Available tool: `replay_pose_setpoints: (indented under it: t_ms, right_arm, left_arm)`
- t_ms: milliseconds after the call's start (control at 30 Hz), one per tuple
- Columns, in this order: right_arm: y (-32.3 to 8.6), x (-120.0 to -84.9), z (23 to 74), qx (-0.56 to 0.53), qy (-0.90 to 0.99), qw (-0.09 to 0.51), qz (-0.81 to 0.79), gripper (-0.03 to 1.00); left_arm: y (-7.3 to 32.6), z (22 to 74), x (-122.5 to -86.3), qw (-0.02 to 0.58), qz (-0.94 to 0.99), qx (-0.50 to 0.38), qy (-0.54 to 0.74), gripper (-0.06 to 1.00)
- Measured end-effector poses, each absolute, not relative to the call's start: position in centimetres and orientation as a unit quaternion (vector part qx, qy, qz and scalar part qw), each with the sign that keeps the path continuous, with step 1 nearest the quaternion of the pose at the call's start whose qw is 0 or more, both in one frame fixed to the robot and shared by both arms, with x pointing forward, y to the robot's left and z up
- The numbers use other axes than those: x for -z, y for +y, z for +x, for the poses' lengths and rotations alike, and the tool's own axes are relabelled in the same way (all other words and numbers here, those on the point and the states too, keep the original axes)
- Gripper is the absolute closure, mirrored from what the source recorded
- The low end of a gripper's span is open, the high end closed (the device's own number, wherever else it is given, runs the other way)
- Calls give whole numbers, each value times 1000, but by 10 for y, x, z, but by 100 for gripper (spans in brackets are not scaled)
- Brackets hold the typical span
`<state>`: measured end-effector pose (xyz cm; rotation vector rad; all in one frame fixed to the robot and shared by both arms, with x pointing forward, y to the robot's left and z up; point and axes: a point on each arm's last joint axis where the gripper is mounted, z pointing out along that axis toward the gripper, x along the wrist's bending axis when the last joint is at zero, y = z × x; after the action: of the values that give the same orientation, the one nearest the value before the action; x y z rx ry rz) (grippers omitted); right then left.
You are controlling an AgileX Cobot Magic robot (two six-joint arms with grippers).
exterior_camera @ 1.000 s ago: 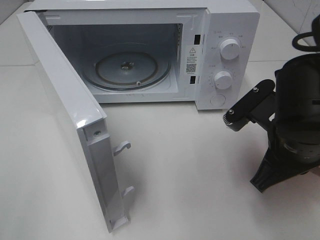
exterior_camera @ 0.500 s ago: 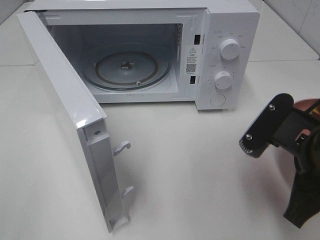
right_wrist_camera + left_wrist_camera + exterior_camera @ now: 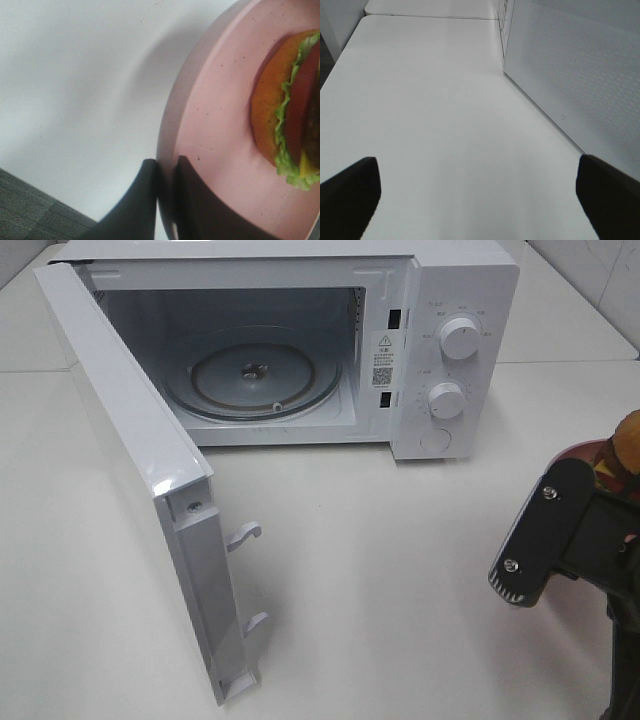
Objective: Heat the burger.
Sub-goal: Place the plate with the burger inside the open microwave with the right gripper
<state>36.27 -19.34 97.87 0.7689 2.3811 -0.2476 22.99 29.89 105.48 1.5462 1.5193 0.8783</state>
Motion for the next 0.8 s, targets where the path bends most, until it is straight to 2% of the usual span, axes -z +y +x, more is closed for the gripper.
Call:
replay_pose_setpoints:
  t_ms: [800]
  right_arm:
    - [-178,-978,370,33,931,321,170,94]
  left_arm:
    - [299,230,-1055,391,609,-346,598,-3]
